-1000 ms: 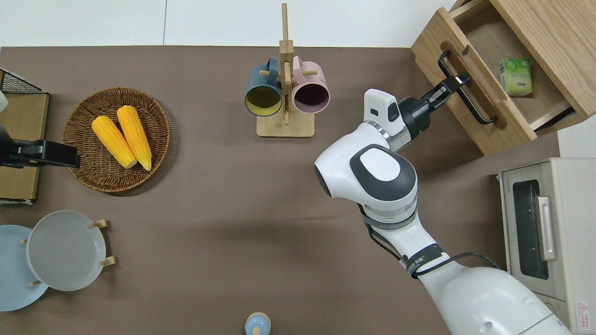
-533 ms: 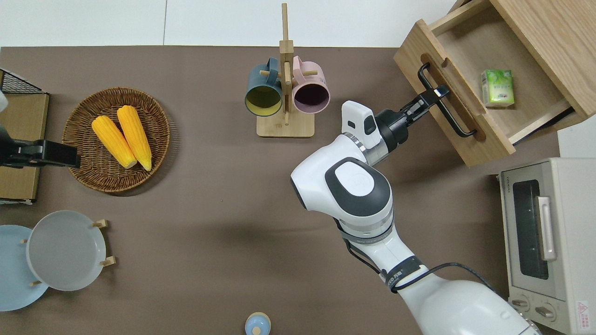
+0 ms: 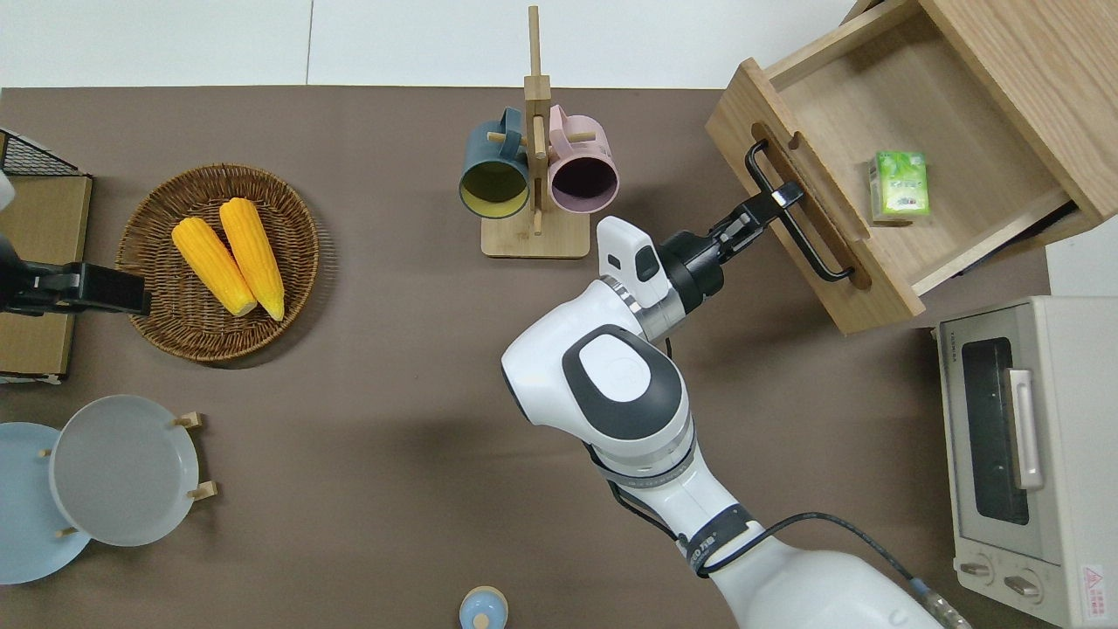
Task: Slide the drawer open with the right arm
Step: 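Pull the drawer handle toward the robot with the right gripper, then open the right gripper and release the drawer handle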
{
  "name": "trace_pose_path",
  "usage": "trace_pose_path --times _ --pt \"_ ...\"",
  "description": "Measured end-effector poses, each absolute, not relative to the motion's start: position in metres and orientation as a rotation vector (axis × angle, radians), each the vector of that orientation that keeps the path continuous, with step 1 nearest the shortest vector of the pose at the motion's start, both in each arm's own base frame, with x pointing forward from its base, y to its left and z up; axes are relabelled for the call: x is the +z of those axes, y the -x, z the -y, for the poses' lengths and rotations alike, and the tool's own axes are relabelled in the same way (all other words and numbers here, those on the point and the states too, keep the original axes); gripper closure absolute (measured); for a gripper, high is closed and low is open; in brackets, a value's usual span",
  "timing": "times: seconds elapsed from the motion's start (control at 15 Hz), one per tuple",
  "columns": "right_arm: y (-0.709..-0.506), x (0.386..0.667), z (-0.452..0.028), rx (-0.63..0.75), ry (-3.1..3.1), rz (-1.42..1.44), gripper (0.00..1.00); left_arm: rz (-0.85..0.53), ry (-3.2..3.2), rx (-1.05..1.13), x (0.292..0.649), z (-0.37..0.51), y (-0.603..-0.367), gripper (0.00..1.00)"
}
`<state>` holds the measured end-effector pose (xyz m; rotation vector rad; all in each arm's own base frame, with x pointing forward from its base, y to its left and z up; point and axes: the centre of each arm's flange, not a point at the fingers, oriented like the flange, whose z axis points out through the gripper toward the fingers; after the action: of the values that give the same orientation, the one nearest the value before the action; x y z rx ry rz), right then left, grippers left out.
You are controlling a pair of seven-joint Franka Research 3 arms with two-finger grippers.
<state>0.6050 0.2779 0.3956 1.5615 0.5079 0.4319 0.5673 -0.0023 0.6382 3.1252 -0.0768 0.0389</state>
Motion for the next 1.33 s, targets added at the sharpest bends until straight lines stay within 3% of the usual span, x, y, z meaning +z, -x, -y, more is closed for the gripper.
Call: trace_pose_path --times 1.33 --pt "-0.576 0.391 -0.341 0.412 -1.538 -0.502 0.81 0.077 -3.125 0.039 0.638 0.002 -0.567 0.01"
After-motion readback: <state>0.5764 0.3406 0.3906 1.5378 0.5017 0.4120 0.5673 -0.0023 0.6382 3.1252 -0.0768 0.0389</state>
